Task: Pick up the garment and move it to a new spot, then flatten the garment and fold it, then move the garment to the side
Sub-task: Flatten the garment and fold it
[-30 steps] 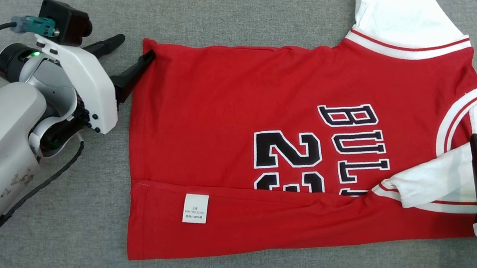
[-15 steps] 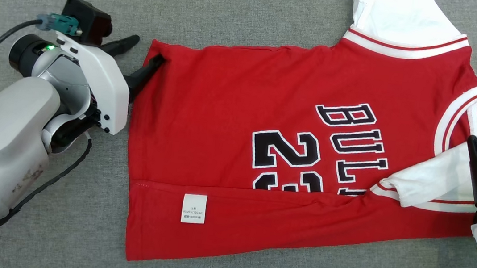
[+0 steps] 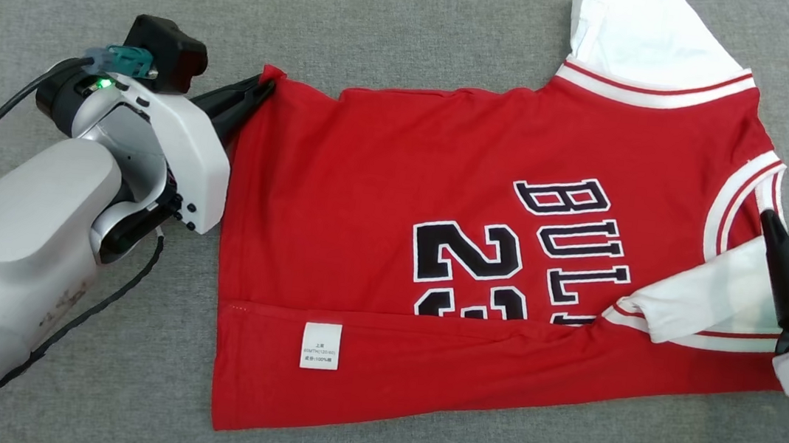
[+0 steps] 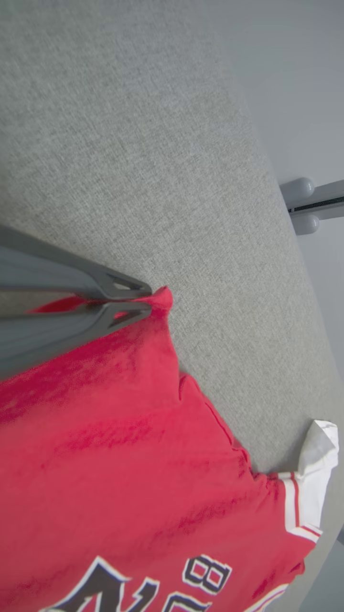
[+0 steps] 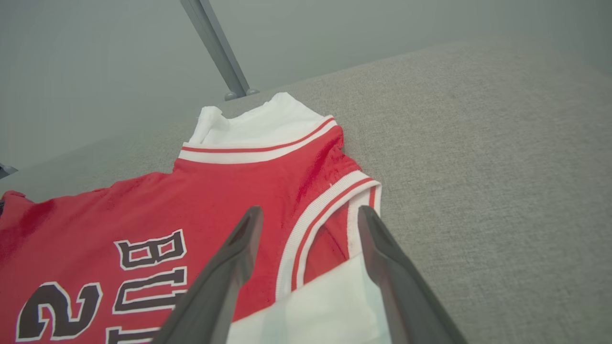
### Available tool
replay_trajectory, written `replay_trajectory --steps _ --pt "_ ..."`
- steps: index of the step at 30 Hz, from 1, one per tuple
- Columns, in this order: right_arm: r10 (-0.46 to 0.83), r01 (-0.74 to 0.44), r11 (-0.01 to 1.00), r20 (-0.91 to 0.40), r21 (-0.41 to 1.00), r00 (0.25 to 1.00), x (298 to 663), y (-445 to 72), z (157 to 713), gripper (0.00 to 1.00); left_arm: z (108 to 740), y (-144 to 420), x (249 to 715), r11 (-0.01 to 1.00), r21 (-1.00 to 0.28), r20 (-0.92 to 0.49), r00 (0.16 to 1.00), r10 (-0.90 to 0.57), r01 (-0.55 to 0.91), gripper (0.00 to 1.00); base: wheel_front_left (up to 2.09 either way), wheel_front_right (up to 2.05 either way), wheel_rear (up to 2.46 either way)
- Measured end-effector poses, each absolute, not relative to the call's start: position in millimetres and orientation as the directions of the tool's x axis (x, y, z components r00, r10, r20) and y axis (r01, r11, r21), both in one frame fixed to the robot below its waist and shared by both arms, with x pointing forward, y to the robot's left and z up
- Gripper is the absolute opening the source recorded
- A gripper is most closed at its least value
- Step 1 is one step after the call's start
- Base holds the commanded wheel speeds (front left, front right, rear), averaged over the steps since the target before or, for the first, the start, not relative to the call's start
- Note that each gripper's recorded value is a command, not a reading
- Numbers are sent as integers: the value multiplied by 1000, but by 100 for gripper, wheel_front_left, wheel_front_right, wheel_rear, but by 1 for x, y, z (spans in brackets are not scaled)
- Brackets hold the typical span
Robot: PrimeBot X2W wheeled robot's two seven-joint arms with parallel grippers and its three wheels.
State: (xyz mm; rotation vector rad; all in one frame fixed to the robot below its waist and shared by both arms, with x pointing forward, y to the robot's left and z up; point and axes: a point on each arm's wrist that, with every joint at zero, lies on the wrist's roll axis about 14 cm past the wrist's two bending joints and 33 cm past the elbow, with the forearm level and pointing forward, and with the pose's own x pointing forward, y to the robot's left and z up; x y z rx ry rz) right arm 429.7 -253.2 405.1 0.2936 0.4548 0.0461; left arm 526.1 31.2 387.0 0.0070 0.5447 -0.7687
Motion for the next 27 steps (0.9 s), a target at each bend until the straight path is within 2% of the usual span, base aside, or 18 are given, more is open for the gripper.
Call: replay_trajectory --steps 6,11,14,15,18,23,27 --pt "169 -80 971 -410 227 896 470 -240 430 100 400 43 518 748 -264 -414 629 -658 609 0 0 0 0" --pt "212 -168 977 -503 133 838 514 -224 436 100 407 50 509 752 -339 -380 649 -659 565 0 0 0 0" --pt "171 -207 978 -596 8 785 539 -227 435 100 409 57 507 757 -341 -376 658 -653 557 0 0 0 0" --pt "126 -217 974 -654 -59 746 553 -231 432 100 408 60 506 759 -345 -375 660 -651 552 0 0 0 0" --pt "62 -226 964 -710 -139 701 574 -234 428 100 407 60 503 756 -353 -371 660 -654 551 0 0 0 0" --pt "35 -225 959 -716 -172 697 603 -229 428 100 405 65 503 761 -350 -369 666 -648 547 0 0 0 0" --pt "23 -216 963 -749 -161 662 617 -225 410 100 397 72 499 767 -346 -385 664 -641 540 0 0 0 0"
